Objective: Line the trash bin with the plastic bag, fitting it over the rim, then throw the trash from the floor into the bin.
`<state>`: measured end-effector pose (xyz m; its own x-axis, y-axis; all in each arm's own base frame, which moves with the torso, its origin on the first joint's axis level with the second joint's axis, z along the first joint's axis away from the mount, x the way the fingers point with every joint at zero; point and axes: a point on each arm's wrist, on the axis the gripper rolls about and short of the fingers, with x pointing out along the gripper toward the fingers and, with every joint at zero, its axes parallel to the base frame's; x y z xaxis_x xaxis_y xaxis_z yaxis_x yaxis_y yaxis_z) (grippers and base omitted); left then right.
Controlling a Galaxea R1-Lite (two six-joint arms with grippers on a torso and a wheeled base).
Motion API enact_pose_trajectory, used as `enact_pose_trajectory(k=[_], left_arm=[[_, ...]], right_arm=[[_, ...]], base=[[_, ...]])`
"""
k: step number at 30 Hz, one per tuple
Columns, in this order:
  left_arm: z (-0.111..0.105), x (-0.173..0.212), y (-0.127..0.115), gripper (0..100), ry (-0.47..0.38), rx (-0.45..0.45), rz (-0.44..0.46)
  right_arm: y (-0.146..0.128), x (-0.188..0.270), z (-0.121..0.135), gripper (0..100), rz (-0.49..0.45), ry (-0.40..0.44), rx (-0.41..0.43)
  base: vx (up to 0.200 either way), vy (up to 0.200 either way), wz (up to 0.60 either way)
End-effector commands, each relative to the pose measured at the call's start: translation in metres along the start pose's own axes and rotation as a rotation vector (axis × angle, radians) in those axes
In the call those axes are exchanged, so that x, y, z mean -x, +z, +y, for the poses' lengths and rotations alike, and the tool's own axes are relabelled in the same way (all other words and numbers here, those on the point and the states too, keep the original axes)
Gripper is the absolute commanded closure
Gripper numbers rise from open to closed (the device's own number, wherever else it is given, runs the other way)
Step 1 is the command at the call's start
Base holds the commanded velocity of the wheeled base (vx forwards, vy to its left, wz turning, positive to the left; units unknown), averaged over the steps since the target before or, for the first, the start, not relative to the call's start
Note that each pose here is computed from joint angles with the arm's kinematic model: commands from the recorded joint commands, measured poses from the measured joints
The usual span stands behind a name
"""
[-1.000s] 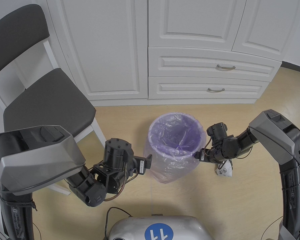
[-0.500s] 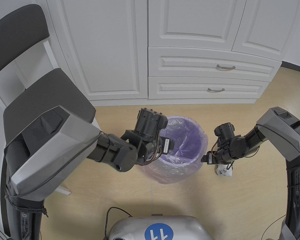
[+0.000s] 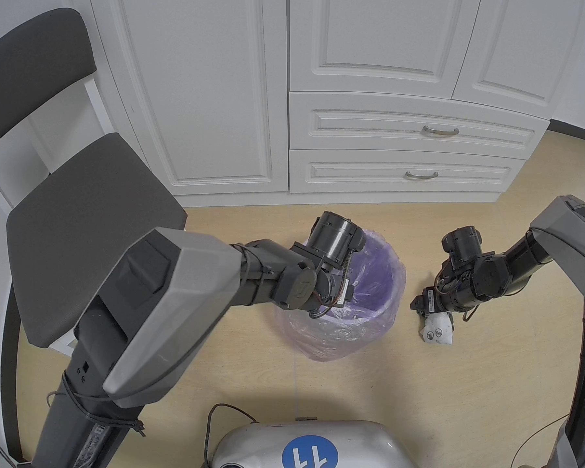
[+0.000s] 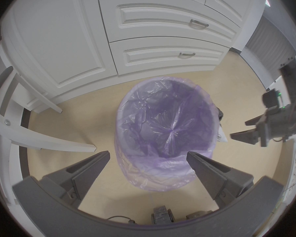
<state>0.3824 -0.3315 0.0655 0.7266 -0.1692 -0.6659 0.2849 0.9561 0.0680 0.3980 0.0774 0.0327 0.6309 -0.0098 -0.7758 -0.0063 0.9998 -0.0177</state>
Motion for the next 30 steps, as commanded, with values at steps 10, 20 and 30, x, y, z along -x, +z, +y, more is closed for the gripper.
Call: enact_pose_trajectory(k=[10,20,30], left_arm=[[0.007,-0.067,-0.028,0,0.059,0.046,-0.074],[0.016,-0.077,-0.032,0,0.075,0.061,-0.069],[0.011,0.003,-0.009,0,0.014,0.045,0.118]], right_arm=[[0.012,0.017,-0.016,0,-0.052,-0.016,-0.024],[0.013,0.016,-0.016,0,-0.057,-0.016,-0.031],[0.017,0.021,-0.017,0,-0.072,-0.015,-0.035]], base=[[0.0,0.0,0.0],[0.0,0.0,0.0],[0.0,0.0,0.0]])
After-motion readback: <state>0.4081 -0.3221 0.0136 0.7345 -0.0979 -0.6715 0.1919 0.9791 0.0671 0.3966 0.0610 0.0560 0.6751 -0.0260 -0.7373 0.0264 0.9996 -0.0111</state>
